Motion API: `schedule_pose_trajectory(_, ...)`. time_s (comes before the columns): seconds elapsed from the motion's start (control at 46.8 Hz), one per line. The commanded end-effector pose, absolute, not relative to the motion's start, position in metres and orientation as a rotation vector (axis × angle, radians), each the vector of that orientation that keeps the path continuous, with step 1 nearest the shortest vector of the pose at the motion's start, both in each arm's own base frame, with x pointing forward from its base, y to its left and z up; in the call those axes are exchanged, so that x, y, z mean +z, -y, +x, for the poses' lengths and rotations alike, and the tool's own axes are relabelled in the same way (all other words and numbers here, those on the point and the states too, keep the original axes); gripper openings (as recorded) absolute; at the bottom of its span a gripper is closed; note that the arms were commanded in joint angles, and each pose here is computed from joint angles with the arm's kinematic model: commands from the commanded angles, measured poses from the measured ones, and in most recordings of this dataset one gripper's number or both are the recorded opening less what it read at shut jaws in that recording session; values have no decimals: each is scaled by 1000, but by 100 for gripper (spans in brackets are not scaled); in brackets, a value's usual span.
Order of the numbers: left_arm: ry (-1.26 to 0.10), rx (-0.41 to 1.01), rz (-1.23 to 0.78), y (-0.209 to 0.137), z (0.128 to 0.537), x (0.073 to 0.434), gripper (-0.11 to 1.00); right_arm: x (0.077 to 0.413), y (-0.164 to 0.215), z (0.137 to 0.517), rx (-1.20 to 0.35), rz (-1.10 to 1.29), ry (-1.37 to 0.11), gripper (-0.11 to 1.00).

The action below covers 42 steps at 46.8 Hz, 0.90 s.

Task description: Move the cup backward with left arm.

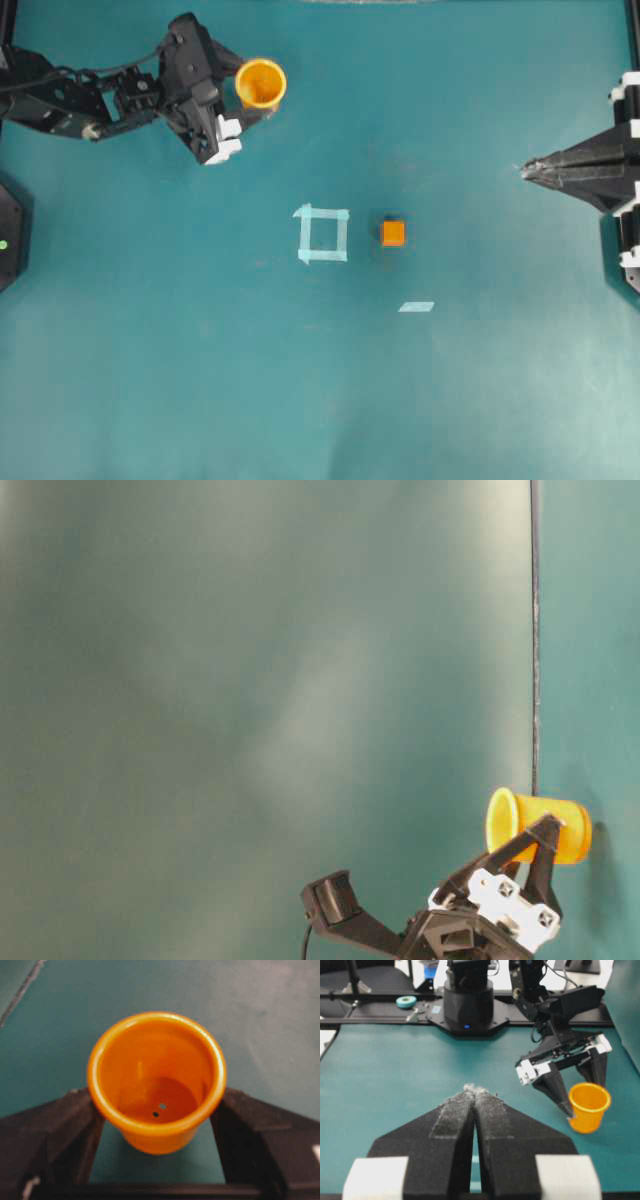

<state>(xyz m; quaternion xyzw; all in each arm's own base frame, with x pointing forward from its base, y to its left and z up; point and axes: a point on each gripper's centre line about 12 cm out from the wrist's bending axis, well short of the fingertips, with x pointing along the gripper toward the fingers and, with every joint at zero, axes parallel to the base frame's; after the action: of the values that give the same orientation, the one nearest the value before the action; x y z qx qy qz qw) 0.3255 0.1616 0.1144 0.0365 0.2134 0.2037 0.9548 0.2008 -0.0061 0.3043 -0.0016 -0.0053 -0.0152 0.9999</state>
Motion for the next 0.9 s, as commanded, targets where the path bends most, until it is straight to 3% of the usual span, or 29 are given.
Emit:
schedule_pose_trajectory(0.0, -401, 441, 80, -172, 327, 124, 66, 318, 7, 203, -32, -1, 44, 0)
schedule_pose_trajectory(0.877, -392, 493, 75, -191, 320, 127, 66, 319, 7, 203, -32, -1, 46, 0)
